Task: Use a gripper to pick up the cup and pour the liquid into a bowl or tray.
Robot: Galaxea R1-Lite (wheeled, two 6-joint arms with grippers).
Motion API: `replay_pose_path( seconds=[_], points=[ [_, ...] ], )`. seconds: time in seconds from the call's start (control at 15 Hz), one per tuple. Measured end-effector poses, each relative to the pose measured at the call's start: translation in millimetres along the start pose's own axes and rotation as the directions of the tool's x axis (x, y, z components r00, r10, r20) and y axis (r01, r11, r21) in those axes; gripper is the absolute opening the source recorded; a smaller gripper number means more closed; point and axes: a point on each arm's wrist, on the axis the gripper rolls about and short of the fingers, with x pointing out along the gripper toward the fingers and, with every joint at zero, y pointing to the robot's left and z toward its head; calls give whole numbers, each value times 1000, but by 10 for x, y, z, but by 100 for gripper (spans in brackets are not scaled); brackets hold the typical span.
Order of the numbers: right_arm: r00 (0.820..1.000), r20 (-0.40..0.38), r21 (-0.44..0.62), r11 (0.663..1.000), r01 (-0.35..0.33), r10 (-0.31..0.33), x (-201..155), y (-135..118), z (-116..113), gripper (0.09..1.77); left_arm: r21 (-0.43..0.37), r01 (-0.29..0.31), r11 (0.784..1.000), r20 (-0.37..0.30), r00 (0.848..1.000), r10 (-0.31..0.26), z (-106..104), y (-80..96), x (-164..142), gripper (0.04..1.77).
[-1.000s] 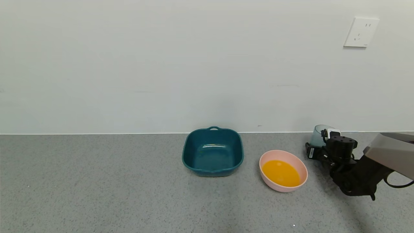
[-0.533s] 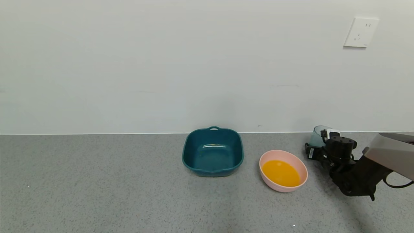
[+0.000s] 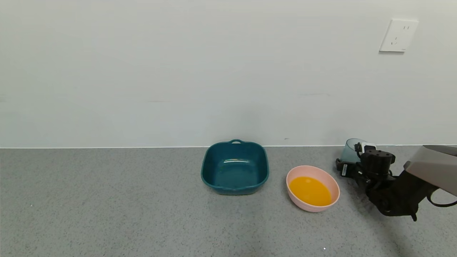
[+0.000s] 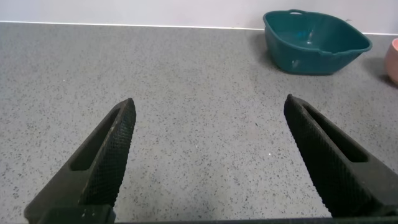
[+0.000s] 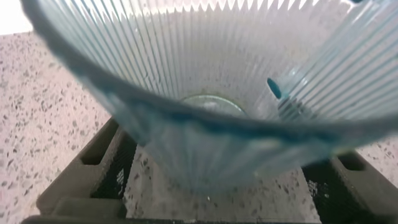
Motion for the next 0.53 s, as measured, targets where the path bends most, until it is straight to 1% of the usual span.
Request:
replay_pose_path(
  seconds=[0.33, 0.53],
  points=[
    [997, -73, -14, 1000, -10, 9, -187, -37, 108, 167, 0, 0, 1000, 0, 1000, 0, 0, 0, 0, 172],
    [994, -101, -17, 999, -51, 49, -411, -88, 219, 168, 0, 0, 1000, 0, 1000, 0, 0, 0, 0, 172]
  ],
)
